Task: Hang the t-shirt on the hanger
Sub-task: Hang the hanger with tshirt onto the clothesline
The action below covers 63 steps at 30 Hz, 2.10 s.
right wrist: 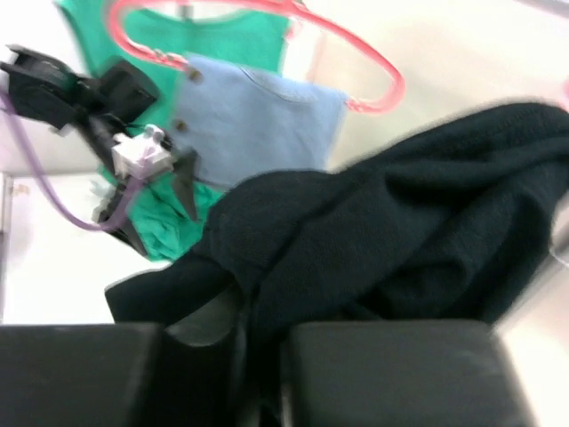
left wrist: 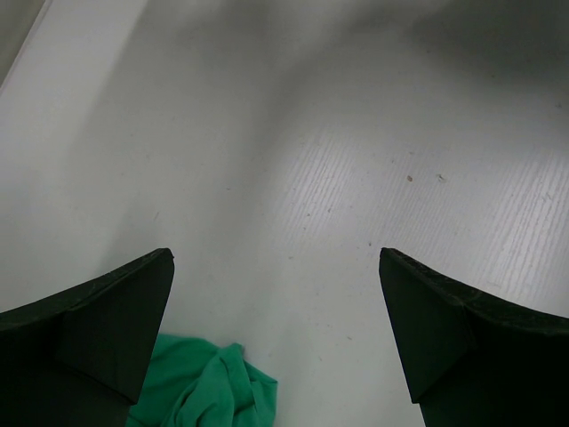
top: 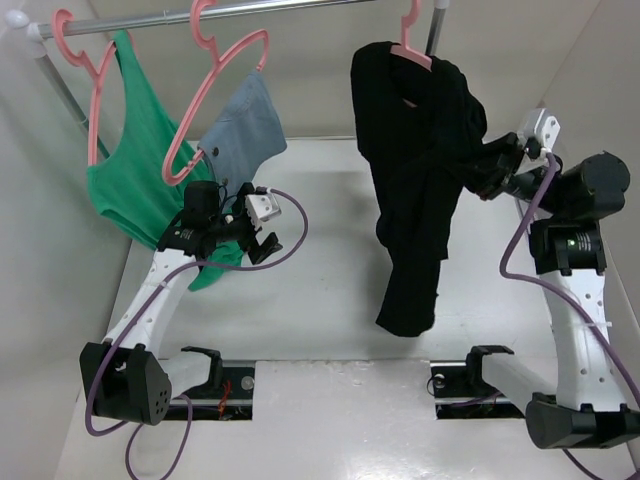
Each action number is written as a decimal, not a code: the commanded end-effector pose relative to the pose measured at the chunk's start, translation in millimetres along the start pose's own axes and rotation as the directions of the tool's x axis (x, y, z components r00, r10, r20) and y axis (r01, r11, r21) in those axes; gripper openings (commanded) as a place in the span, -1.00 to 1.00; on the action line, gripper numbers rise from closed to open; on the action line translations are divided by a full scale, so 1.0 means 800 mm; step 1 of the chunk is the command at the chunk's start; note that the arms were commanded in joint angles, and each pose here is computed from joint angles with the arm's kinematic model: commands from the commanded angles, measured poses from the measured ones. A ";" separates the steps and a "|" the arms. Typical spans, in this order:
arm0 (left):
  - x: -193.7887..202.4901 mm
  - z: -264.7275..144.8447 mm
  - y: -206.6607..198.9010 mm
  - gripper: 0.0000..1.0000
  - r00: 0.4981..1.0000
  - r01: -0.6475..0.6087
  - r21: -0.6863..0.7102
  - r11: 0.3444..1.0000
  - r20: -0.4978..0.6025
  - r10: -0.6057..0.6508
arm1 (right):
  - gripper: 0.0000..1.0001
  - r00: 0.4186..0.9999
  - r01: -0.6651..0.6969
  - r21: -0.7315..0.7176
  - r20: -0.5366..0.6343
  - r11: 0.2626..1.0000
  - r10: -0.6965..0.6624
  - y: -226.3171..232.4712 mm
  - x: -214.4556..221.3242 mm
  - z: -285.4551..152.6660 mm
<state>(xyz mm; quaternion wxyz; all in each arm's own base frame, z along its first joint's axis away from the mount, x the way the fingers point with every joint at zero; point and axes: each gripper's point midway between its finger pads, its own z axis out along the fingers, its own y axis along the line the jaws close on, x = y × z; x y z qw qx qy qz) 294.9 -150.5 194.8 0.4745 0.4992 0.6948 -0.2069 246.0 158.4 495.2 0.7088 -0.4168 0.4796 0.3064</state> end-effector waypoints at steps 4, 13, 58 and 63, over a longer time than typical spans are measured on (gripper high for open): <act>-0.011 -0.003 -0.004 1.00 0.998 -0.047 0.002 0.999 0.035 0.047 | -0.40 0.980 -0.152 0.206 -0.098 0.967 0.175 -0.051 0.086 -0.035; -0.007 -0.002 -0.005 1.00 0.998 -0.059 0.006 0.998 0.030 0.059 | -0.21 0.959 -0.194 0.281 -0.148 0.940 0.242 -0.059 0.133 -0.048; 0.093 -0.008 0.045 1.00 0.906 0.384 -0.484 0.786 0.031 -0.423 | 1.00 0.839 0.071 0.962 0.085 -0.263 0.537 -0.041 0.300 -0.358; 0.094 -0.009 0.043 1.00 0.902 0.392 -0.484 0.782 0.035 -0.430 | 1.00 0.836 0.057 0.972 0.078 -0.227 0.542 -0.046 0.302 -0.348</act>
